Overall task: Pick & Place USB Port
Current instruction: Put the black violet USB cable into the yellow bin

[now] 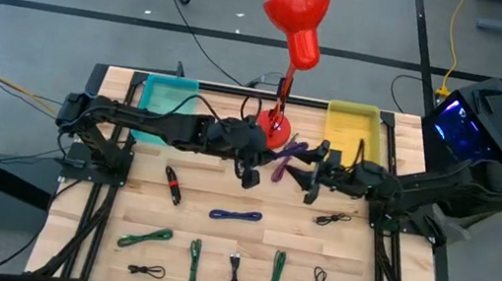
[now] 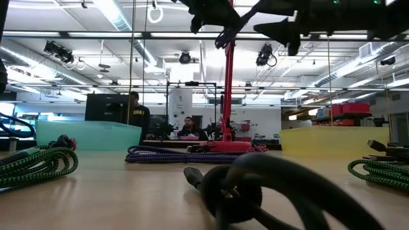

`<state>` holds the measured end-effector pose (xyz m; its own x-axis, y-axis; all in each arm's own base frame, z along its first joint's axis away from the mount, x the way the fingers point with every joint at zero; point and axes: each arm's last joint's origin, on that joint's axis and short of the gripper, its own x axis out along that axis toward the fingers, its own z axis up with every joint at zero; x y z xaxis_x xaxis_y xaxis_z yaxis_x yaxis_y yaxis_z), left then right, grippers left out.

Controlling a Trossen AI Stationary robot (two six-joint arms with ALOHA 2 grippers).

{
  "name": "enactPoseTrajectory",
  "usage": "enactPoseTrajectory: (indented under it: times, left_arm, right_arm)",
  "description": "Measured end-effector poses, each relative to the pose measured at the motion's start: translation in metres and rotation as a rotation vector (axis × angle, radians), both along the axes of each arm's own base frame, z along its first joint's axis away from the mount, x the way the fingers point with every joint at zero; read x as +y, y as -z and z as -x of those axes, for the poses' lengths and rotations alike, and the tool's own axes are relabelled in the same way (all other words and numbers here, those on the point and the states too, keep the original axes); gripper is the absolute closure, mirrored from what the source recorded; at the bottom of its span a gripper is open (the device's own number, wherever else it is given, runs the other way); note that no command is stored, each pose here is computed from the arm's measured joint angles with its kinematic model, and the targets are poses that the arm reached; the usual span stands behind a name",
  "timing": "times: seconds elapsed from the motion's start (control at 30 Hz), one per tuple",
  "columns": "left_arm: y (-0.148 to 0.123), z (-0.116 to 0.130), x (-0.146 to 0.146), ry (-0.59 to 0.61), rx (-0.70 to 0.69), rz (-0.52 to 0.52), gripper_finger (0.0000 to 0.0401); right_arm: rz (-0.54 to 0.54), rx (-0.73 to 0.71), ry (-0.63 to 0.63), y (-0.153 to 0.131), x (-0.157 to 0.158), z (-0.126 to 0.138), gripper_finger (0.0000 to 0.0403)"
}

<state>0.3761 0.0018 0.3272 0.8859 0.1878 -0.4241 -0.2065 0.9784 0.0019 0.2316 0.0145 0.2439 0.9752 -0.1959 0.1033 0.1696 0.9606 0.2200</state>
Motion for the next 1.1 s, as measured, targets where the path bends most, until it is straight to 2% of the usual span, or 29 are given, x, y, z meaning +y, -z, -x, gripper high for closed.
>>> enactPoseTrajectory:
  times: [0.1, 0.2, 0.37, 0.47, 0.6, 0.63, 0.8, 1.1]
  left_arm:
    - [-0.001, 0.000, 0.001, 0.006, -0.008, 0.004, 0.0386]
    - [-0.001, 0.000, 0.000, 0.012, -0.007, 0.005, 0.0386]
    - [0.002, 0.001, 0.000, 0.013, 0.019, 0.007, 0.0386]
    - [0.002, 0.001, -0.001, 0.018, 0.025, 0.010, 0.0386]
    - [0.003, 0.001, 0.000, 0.013, 0.032, 0.011, 0.0385]
    - [0.003, 0.002, 0.000, 0.012, 0.033, 0.010, 0.0385]
    - [0.004, 0.002, 0.000, -0.009, 0.052, -0.021, 0.0363]
    - [0.003, 0.019, 0.003, -0.066, 0.167, -0.069, 0.0318]
  right_arm:
    - [0.035, 0.010, 0.020, -0.005, 0.001, -0.014, 0.0162]
    - [0.082, 0.031, 0.112, -0.007, -0.001, -0.022, 0.0162]
    - [0.101, 0.026, 0.159, -0.011, -0.004, -0.025, 0.0175]
    - [0.103, 0.027, 0.148, -0.011, -0.005, -0.026, 0.0227]
    - [0.118, 0.023, 0.079, -0.011, -0.003, -0.026, 0.0360]
    - [0.126, 0.024, 0.071, -0.011, -0.003, -0.026, 0.0377]
    - [0.111, 0.047, 0.049, -0.009, -0.005, -0.027, 0.0382]
    - [0.060, 0.178, 0.180, -0.008, -0.023, -0.012, 0.0383]
